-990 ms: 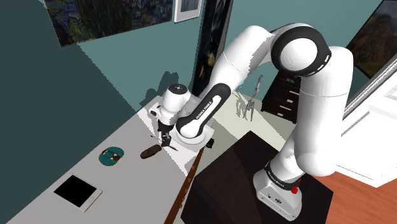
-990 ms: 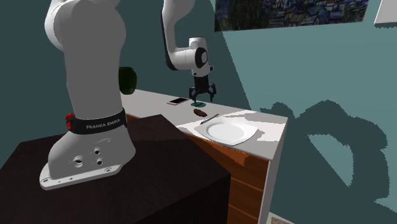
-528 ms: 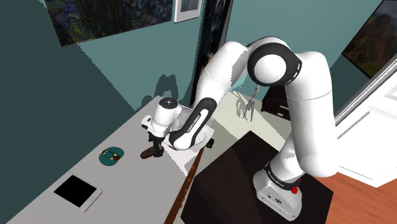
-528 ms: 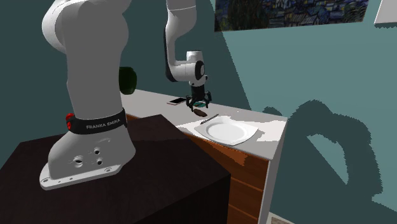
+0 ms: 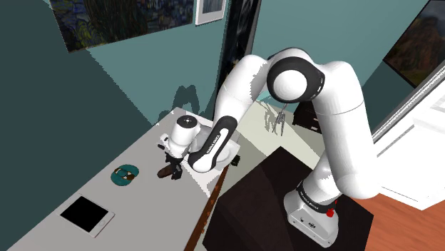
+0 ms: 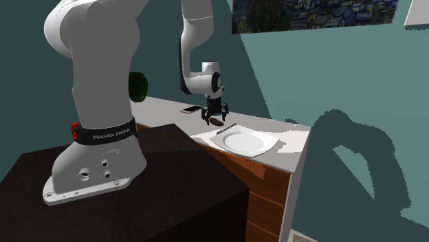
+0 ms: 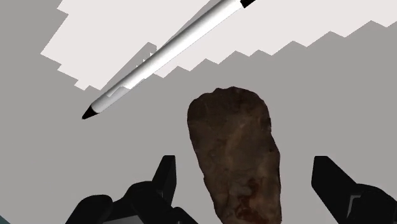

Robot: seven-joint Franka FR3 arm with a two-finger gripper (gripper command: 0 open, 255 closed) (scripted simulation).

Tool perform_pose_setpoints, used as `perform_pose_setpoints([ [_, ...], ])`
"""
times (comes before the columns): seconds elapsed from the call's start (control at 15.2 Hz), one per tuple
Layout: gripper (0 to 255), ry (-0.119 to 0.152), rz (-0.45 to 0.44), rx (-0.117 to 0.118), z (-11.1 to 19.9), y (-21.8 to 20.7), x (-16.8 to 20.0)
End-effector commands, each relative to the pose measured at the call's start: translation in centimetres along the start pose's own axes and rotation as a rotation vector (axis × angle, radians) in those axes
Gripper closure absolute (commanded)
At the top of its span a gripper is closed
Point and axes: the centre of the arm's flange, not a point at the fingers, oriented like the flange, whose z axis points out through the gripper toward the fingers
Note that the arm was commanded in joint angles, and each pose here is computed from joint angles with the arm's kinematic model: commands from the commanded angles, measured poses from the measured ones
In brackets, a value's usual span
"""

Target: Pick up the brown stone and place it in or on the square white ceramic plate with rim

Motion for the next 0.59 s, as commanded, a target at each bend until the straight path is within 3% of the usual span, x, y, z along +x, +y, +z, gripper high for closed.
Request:
perform_pose_setpoints([
  [0.0,0,0.0,0.0,0.0,0.04,0.01,0.02],
  [0.2,0,0.0,0.0,0.0,0.04,0.01,0.02],
  [0.26,255,0.0,0.0,0.0,0.04,0.01,0.02],
  [0.53,255,0.0,0.0,0.0,0.06,0.01,0.0],
])
